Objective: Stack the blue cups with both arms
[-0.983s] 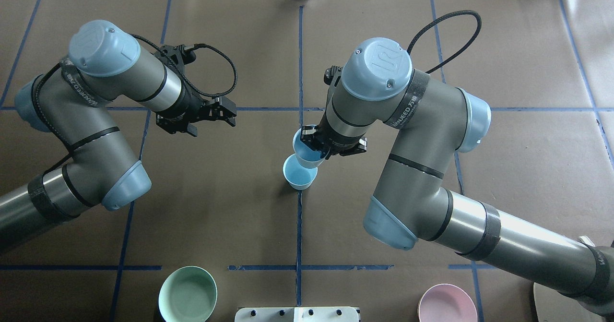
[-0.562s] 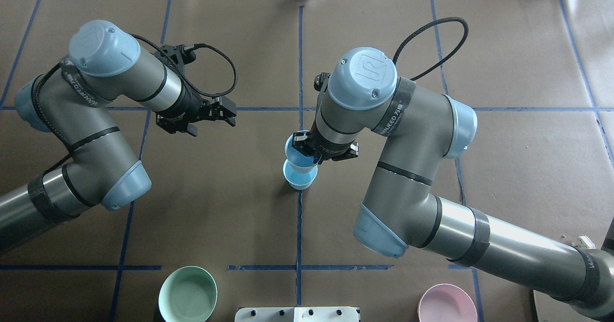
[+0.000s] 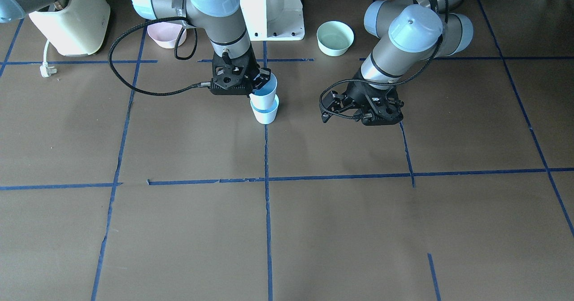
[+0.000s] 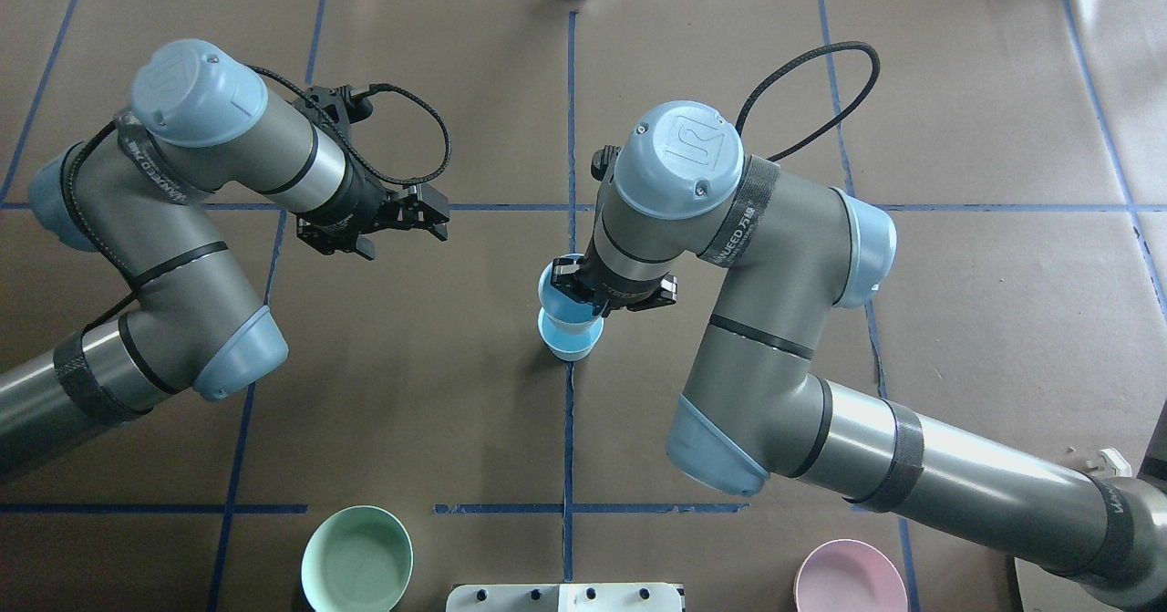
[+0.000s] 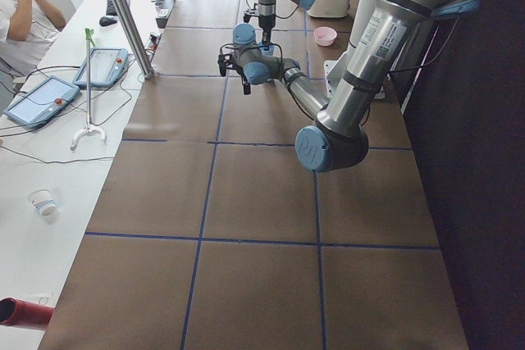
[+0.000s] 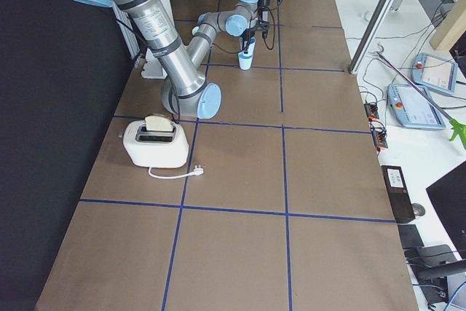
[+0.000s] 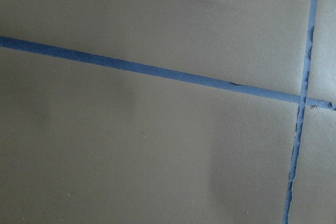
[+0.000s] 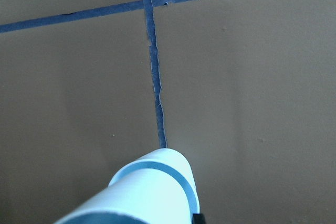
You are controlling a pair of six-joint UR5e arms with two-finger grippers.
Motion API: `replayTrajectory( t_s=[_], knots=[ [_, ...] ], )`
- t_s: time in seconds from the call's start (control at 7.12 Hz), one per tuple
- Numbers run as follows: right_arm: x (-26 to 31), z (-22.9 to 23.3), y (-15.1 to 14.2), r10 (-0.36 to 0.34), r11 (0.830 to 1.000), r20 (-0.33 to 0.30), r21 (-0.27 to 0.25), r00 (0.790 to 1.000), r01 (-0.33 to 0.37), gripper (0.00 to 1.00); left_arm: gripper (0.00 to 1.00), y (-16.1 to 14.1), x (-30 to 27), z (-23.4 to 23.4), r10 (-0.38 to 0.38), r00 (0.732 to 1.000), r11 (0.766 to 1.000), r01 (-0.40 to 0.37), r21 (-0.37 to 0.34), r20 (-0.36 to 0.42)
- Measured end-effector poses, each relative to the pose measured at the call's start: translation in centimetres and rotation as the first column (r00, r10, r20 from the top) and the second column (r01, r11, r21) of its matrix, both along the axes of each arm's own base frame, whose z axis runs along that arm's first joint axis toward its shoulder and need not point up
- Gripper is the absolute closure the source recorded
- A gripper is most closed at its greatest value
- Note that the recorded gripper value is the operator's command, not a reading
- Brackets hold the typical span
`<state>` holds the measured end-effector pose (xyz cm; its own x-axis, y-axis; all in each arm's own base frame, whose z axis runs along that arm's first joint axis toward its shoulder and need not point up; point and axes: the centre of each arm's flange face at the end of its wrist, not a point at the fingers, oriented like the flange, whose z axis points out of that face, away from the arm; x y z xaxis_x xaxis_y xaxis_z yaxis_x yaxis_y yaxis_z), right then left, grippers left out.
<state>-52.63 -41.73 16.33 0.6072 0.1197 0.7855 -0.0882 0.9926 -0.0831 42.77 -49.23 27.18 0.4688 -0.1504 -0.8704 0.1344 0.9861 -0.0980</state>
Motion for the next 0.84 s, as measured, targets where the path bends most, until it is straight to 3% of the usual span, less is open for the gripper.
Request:
replayTrajectory(
  t_s=[0.56,0.84],
  knots=[
    [2.3,-0.5,-0.8,0.011,1.0,0.029,0.001,1.0,-0.011,0.0,0.0,-0.2,-0.3,0.4,0.002,1.0,1.0,-0.002,0.007,0.006],
    [12.5,5.5,-3.6,0.029,0.999,0.034,-0.034,0.999,-0.028,0.0,0.0,-1.1,-4.2,3.7,0.035,0.999,0.996,-0.038,0.085,0.04]
  ],
)
